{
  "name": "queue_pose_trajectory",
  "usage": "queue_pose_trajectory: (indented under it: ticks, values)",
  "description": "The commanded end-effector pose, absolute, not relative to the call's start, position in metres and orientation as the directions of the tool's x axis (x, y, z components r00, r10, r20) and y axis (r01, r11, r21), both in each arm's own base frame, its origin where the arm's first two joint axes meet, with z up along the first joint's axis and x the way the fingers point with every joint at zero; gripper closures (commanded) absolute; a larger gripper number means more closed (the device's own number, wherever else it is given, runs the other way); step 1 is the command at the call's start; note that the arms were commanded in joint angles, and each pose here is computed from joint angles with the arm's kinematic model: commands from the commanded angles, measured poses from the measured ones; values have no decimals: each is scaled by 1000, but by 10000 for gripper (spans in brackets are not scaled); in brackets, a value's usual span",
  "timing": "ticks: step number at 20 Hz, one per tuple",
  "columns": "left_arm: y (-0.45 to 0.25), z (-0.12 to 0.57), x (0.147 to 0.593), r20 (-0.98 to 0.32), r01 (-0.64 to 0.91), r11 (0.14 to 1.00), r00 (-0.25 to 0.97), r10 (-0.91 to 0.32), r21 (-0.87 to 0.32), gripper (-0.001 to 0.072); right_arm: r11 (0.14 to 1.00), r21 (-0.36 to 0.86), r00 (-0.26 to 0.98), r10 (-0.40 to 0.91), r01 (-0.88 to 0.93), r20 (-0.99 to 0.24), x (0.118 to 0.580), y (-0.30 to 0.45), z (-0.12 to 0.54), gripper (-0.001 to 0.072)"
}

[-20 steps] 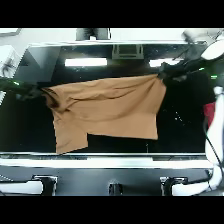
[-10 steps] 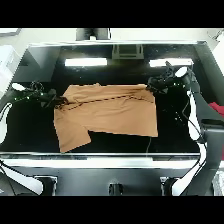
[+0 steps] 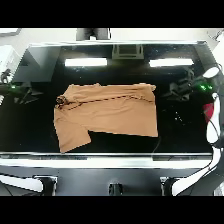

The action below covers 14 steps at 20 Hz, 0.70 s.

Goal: Fold the clothes and pants, and hang the long-sleeved shirts on hangers.

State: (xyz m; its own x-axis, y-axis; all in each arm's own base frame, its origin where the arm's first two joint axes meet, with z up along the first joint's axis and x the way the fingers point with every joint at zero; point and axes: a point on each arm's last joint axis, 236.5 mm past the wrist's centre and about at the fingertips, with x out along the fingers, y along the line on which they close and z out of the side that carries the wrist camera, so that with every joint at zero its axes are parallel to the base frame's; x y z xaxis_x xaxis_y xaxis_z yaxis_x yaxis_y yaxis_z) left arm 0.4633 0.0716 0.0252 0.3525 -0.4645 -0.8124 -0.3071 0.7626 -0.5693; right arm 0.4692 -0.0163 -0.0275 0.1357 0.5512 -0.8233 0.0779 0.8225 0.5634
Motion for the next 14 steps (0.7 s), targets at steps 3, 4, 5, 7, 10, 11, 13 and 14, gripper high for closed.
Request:
queue_pose_trajectory:
  ticks: [3,4,5,7,10,11,13,14]
  values:
    - [83,35,389,-854,-390,762,287,-434,-518,220,700,690,22,699,184,-715,362,-1,-45,298]
    - [78,32,376,-854,-403,754,280,-438,-519,220,700,690,21,699,184,-715,344,7,-49,290]
    - [74,29,365,-855,-408,752,274,-441,-518,220,705,686,22,694,180,-719,329,13,-54,290]
    - [63,20,343,-855,-424,742,255,-452,-519,220,709,676,17,687,202,-726,302,23,-68,271]
    - [48,7,318,-853,-448,728,215,-476,-519,220,694,677,-10,700,244,-714,274,36,-84,251]
    - [45,6,314,-852,-452,725,209,-480,-519,219,686,683,-20,709,251,-705,268,40,-87,251]
    - [43,5,310,-851,-453,724,207,-482,-520,220,671,697,-18,723,253,-690,263,46,-91,252]
    - [42,6,310,-849,-453,722,210,-484,-523,220,665,702,-6,727,255,-686,263,48,-93,252]
